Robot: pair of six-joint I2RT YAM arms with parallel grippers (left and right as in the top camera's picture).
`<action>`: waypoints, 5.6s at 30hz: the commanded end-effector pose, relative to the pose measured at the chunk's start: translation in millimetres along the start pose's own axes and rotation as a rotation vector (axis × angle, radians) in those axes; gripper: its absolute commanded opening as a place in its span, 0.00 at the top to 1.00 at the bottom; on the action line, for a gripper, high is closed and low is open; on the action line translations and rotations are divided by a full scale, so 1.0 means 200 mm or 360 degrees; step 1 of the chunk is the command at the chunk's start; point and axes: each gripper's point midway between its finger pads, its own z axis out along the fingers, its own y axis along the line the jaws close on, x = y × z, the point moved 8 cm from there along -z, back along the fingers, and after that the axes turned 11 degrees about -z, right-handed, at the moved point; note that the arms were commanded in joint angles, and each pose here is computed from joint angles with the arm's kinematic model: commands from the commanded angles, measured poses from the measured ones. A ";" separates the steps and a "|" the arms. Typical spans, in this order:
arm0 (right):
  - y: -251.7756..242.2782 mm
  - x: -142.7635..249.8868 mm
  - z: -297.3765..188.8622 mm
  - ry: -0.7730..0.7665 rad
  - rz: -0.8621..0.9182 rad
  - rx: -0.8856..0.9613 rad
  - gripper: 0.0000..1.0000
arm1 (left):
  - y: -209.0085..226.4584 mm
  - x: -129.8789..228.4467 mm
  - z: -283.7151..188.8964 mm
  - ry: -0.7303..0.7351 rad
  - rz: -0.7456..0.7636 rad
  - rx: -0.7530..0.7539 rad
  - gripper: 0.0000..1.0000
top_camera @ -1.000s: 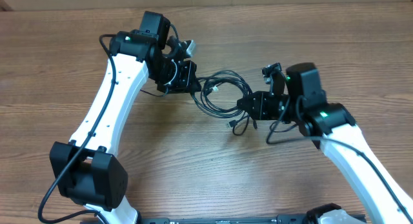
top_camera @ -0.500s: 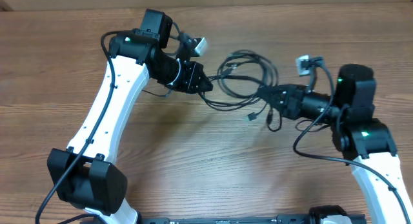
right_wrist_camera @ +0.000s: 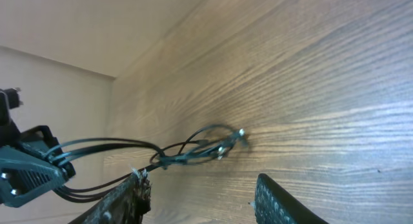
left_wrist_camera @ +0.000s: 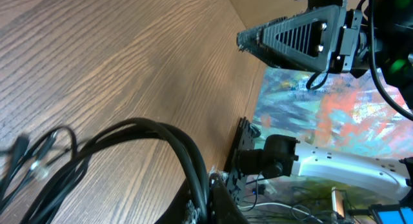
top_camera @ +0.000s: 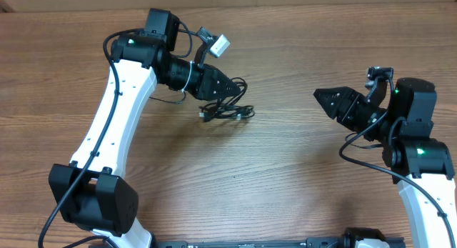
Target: Untangle cables
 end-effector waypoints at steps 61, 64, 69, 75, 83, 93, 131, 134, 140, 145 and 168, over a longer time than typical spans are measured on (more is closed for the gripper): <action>-0.09 0.10 0.93 0.0083 -0.0553 0.0336 0.86 | -0.07 -0.02 0.08 0.0054 -0.0627 0.0127 0.96; -0.21 0.08 0.82 0.0151 -0.0209 0.0451 0.96 | 0.01 -0.02 0.07 0.0011 -0.0374 -0.0140 0.96; -0.20 0.01 0.57 0.0229 -0.0057 0.0383 0.96 | 0.09 -0.02 0.07 0.0007 -0.0187 -0.0463 0.96; -0.10 0.09 0.40 0.0381 0.0023 0.0316 0.96 | 0.14 -0.03 0.06 0.0009 -0.0115 -0.0646 0.96; -0.05 0.15 0.40 0.0515 0.0153 0.0119 0.83 | 0.18 0.02 0.13 0.0010 -0.0454 -0.0748 0.96; 0.06 0.18 0.63 0.0638 0.0698 -0.0105 0.08 | 0.18 0.03 0.15 0.0027 -0.0439 -0.0740 0.96; -0.10 0.26 1.04 0.0669 0.0986 -0.0101 0.13 | 0.12 -0.02 0.21 -0.0020 -0.0316 -0.0627 0.96; -0.12 0.28 1.11 0.0615 0.1065 -0.0021 0.17 | 0.11 -0.01 0.23 0.0004 -0.0314 -0.0624 0.96; -0.18 0.25 1.20 0.0458 0.1151 0.0017 0.39 | 0.10 0.00 0.23 0.0015 -0.0330 -0.0608 0.96; -0.21 0.33 1.17 0.0628 0.0809 -0.0025 0.96 | 0.12 -0.01 0.20 -0.0007 -0.0343 -0.0637 0.96; 0.14 -0.05 0.04 0.0129 0.0378 -0.0301 0.96 | 0.43 0.06 -0.16 -0.0294 -0.0842 -0.1689 0.96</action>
